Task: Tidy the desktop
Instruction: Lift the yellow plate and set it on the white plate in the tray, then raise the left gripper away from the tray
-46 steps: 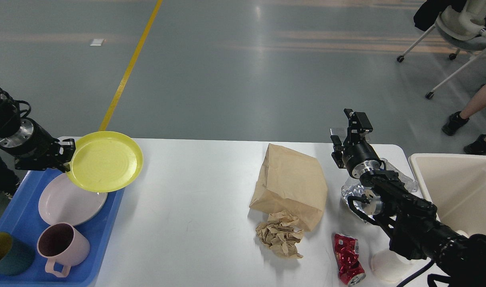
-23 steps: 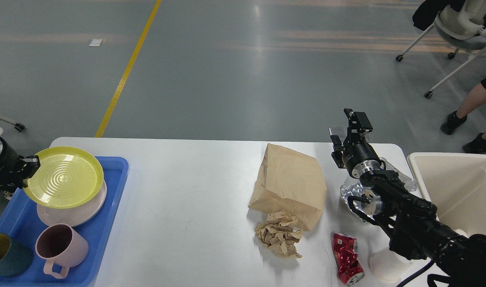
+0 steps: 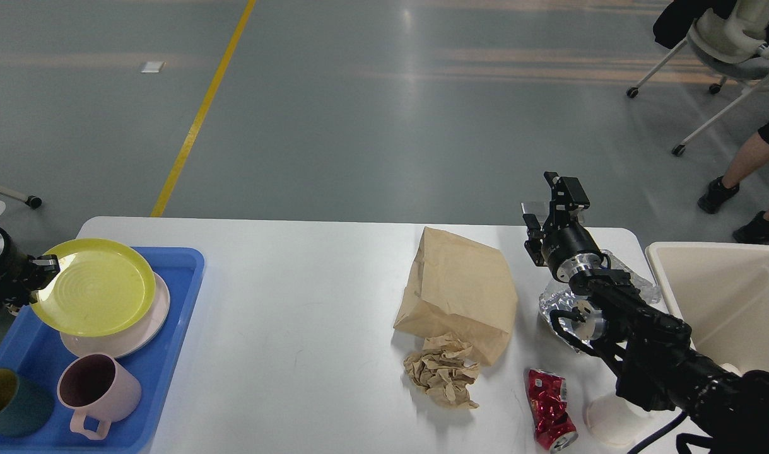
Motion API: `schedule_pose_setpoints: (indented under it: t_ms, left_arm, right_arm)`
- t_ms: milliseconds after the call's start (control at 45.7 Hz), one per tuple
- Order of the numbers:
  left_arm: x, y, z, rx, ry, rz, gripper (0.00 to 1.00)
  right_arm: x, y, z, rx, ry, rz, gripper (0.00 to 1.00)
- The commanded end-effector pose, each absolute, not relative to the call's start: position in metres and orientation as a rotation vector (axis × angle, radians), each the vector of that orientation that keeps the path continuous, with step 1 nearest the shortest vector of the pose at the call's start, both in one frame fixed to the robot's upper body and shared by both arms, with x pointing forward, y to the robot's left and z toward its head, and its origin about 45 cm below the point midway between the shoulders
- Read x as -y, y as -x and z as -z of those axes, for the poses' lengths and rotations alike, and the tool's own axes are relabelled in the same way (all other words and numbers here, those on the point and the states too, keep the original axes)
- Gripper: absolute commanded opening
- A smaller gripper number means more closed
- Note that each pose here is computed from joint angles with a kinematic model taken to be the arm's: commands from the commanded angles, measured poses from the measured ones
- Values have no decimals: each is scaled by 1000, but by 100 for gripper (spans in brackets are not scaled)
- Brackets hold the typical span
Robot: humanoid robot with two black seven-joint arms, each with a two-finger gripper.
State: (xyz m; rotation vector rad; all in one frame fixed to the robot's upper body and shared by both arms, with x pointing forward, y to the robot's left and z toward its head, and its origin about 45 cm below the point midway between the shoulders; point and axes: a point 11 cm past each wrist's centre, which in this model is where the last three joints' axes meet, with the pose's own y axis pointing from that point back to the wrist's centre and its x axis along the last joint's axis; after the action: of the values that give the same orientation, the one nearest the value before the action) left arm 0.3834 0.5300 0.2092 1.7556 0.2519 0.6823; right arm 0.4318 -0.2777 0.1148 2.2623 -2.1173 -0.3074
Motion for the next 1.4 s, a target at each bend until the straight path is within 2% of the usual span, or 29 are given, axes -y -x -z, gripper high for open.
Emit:
schedule_pose_setpoints:
  t_ms: [0,328,569,700,810,919,963,1116,1269,1379]
  left_arm:
    - [-524,-384,-204,-253,-1746,-670,0]
    - [-523,-382,-199,-259,-1742,-663,0]
    - [-523,-384,-199,-248,-1744,-674,12]
    - [-526,-387,-199,-213,-1755,-711,27]
    - [-530,-391,-201,-170,-1766,-757,44]
    - [-534,-403,-210,-86,-1754,-859,79]
    - [-535,-408,-214,-56,-1732,-914,89]
    - [-523,-424,-227,-46,-1573,-1020,91]
    - [-508,-454,-274,8,-1392,-1129,93]
    - [-490,-465,-276,-33,-1216,-1185,94]
  right_arm:
    - [277,-432,-115,2116,-2264,307,100]
    - [277,-432,-115,2116,-2264,307,100]
    - [277,-431,-114,2116,-2262,309,100]
    - [278,-432,-115,2117,-2262,307,100]
    - [277,-432,-115,2116,-2264,307,100]
    - [278,-431,-114,2116,-2262,309,100]
    - [278,-432,-115,2117,-2262,307,100]
    - [277,-432,-115,2116,-2264,307,100]
    - [277,-432,-115,2116,-2264,307,100]
    - [277,-432,-115,2116,-2264,307,100]
